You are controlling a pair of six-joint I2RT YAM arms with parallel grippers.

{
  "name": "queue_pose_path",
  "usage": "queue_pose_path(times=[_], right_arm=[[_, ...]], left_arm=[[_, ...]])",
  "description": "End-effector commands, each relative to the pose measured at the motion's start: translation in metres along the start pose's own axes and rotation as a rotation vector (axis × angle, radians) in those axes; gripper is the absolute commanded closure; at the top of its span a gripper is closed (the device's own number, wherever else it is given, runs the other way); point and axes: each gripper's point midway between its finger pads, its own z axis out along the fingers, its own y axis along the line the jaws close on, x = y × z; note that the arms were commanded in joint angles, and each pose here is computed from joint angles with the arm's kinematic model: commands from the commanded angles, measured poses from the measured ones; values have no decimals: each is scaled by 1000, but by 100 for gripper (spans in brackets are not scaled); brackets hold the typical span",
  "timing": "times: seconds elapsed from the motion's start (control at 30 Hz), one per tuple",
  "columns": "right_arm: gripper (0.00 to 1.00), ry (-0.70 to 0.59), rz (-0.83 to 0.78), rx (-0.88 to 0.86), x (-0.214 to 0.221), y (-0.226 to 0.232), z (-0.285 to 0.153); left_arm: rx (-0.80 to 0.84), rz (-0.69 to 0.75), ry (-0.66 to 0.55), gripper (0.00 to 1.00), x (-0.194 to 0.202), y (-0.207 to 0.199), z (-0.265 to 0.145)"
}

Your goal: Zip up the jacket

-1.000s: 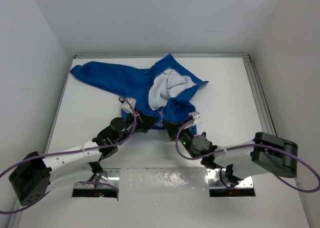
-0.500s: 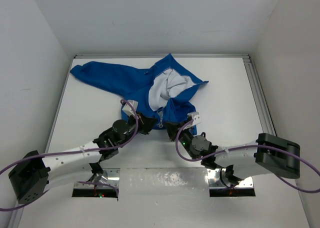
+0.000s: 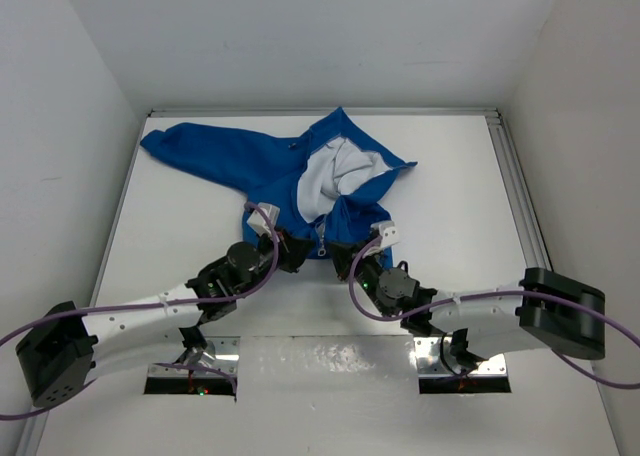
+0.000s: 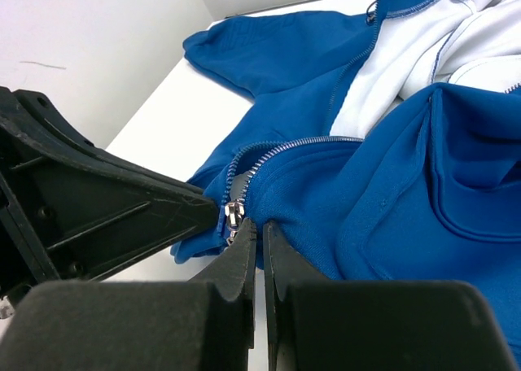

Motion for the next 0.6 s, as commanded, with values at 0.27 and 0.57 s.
queue_pose_path(times=[0.27,0.57], right_arm=[[100,-4,-20,-18,-4,14,-11],[100,6,-113,43,-6,14,-13]], left_arm=[[27,6,-96,100,-37,-21,-2],[-7,36,-95,100,-37,-15,-2]])
